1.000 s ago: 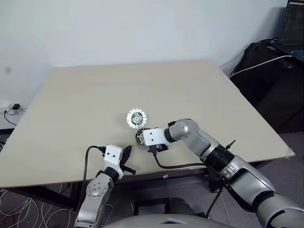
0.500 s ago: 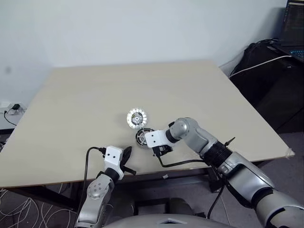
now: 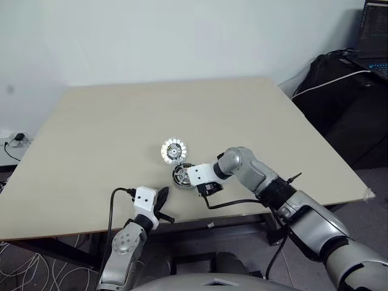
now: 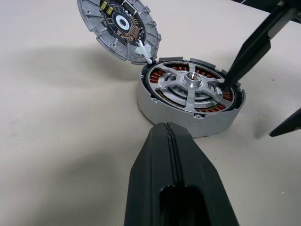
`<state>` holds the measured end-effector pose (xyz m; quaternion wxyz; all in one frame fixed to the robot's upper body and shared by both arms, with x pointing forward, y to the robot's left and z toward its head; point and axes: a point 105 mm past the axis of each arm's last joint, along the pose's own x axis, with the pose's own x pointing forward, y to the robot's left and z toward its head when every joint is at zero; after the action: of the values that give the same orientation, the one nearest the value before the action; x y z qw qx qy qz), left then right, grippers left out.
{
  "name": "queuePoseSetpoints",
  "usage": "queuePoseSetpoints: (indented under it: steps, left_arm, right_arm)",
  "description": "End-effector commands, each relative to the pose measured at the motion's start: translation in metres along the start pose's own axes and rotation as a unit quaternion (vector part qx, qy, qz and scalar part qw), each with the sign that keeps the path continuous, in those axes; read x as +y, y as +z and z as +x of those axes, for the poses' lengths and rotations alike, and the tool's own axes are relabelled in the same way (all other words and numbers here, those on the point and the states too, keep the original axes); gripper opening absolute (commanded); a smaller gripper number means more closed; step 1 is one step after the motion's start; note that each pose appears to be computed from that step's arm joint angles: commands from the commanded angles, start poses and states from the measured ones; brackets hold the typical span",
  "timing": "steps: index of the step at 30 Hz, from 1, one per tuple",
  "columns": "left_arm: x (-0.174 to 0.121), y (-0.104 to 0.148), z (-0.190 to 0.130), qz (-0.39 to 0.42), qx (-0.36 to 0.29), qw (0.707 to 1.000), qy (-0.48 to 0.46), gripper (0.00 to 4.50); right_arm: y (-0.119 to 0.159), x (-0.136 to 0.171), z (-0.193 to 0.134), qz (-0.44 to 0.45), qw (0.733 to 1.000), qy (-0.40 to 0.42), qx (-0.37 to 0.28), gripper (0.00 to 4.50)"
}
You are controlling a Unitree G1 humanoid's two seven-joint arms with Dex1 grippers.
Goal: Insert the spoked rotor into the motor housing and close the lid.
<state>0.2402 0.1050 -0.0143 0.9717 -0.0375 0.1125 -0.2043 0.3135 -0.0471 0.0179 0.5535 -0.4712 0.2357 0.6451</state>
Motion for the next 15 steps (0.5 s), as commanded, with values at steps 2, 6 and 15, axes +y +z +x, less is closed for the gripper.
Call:
queuePoseSetpoints:
  steps: [2, 6, 15]
  left_arm:
    - [0.0009, 0.0132, 0.0011, 0.003, -0.028, 1.000, 0.006, 0.00]
    - [0.0003, 0.0144, 0.0009, 0.002, -0.030, 1.000, 0.008, 0.00]
    - [-0.0016, 0.0171, 0.0014, 0.000, -0.034, 0.999, 0.010, 0.00]
  right_arm:
    - [0.0065, -0.0102, -0.0061, -0.017, 1.000, -0.010, -0.001, 2.53]
    - [0.0059, -0.0103, -0.0054, -0.019, 1.000, -0.007, 0.003, 1.33]
    - [0.0038, -0.0098, -0.0061, -0.021, 1.000, -0.006, 0.007, 0.12]
